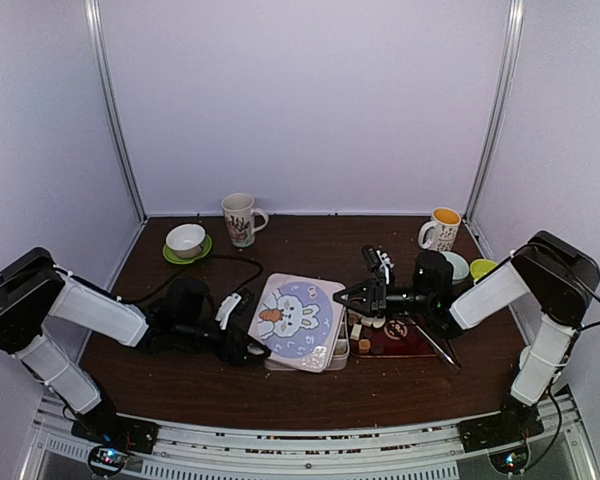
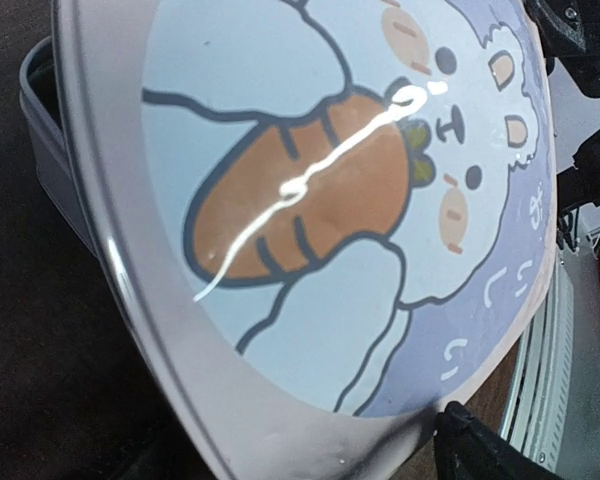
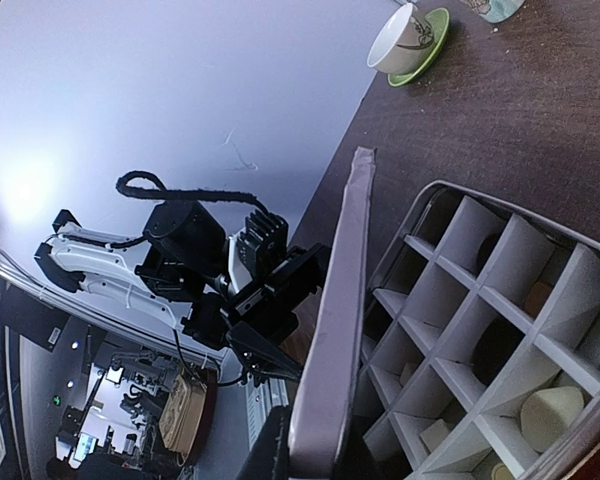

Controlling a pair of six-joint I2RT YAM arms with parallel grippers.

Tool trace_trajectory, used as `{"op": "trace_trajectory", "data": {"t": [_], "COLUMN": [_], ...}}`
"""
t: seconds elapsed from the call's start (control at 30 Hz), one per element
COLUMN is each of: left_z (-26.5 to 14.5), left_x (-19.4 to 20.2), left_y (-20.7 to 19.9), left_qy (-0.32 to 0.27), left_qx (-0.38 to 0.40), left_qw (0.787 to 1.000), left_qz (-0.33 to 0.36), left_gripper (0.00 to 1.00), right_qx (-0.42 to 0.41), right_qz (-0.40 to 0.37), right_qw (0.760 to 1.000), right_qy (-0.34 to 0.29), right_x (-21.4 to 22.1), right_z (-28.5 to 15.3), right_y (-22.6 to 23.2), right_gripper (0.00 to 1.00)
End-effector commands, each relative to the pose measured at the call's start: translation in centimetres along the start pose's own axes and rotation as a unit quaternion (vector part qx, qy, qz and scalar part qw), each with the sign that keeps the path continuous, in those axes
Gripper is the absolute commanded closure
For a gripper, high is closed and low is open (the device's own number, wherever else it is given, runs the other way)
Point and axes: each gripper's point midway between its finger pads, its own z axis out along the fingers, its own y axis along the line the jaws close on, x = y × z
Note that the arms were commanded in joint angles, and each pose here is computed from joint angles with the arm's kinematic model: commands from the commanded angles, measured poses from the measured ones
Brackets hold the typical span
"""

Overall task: Pack the chocolate
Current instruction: Place the box lid on the packing box.

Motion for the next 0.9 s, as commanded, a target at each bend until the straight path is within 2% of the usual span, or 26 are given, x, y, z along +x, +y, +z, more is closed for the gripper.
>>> {"op": "trace_trajectory", "data": {"t": [0.0,0.17,0.53,0.87], "left_z": [0.5,0.6,1.0,1.3], "left_x": [-1.8,-2.1,-3.0,-3.5], "left_y": [-1.0,-1.7,-1.6,-1.6], "left_qy": [-0.022,-0.03,-0.026,-0.029], "left_qx": [0.02,0.023,0.008,-0.005], "left_qw": [1.0,0.999,1.0,1.0], "left_qz": [0.006,0.012,-0.004,-0.012], "left_gripper": [0.12,0.06,0.07,0.06], "right_qx": [0.057,0.083,0.14,0.218], "right_qz": [-0.01,-0.009,-0.017,-0.051], "right_qw": [0.998,0.996,0.99,0.974], "right_qy": [-0.028,-0.021,0.0,0.034], "right_x": [-2.1,-2.6,-3.9,-4.7], "right_z": [-0.5,-0.5,-1.0,-1.5], "right_y": [-3.0,-4.0,-5.5,-7.0], "right_gripper": [0.88,0.86,0.78,0.72]}}
